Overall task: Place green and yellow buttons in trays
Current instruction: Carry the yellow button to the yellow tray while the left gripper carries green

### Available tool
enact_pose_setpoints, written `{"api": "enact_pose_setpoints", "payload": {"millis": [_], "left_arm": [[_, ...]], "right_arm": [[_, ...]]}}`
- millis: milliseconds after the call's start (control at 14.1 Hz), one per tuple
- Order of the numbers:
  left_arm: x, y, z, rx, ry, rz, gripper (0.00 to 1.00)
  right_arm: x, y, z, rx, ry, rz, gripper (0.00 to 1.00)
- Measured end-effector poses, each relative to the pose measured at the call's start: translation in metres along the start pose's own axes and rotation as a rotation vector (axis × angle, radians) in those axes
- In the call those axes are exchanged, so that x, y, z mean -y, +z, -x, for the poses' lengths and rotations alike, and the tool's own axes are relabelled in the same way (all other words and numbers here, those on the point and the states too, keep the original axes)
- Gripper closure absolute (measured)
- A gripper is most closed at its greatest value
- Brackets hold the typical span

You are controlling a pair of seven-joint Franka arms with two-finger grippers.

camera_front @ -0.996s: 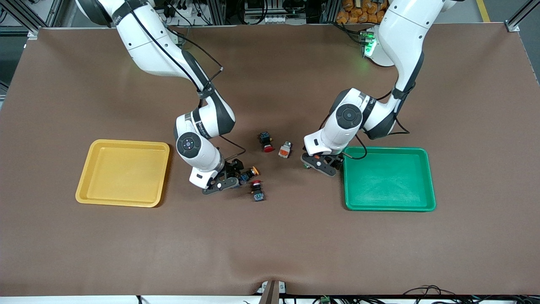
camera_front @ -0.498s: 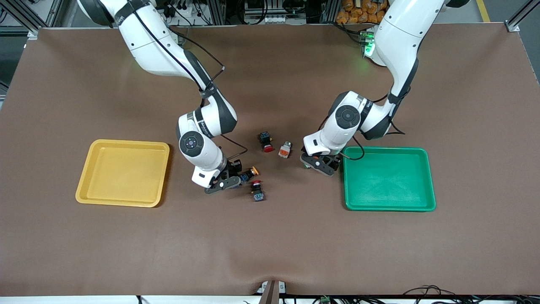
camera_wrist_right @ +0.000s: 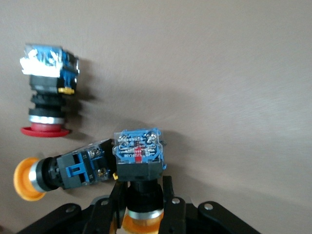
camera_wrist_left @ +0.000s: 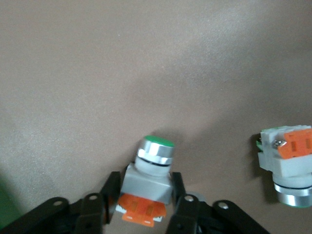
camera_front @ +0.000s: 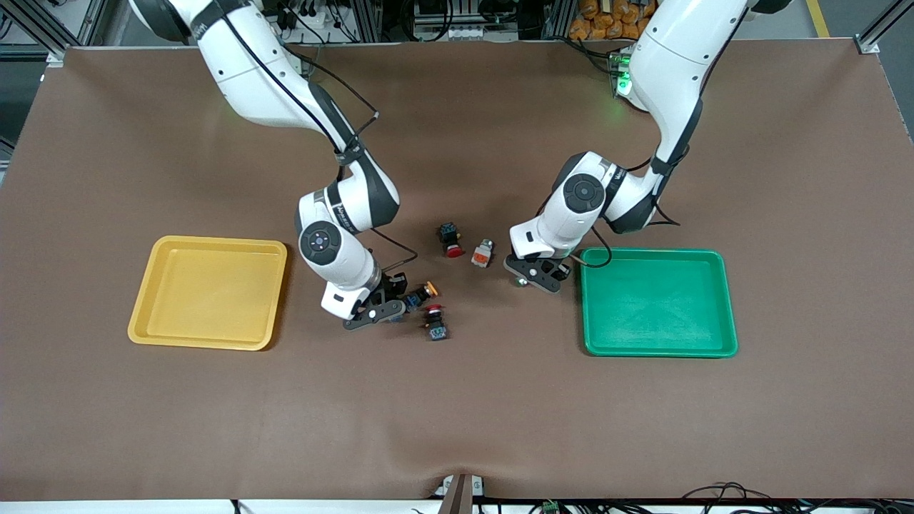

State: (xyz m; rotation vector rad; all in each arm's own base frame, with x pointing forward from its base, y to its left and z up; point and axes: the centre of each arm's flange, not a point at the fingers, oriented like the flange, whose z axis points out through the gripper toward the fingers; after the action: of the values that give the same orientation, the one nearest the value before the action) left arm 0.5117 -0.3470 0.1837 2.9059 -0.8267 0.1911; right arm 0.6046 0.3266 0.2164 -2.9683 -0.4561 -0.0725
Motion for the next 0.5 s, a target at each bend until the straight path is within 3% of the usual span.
{"api": "enact_pose_setpoints", "payload": {"millis": [213,498], "left_arm": [[0.0,-0.001,-0.001,-0.002,0.001,0.0,0.57],[0.02,-0.02,-0.011,-0.019,-0.006,-0.011,0.57]], "right_arm": [[-0.046,-0.076,-0.011,0.034,0.051,0.016,0.67],[-0.145,-0.152,-0.004,0.073,0.014,0.047,0.67]]}}
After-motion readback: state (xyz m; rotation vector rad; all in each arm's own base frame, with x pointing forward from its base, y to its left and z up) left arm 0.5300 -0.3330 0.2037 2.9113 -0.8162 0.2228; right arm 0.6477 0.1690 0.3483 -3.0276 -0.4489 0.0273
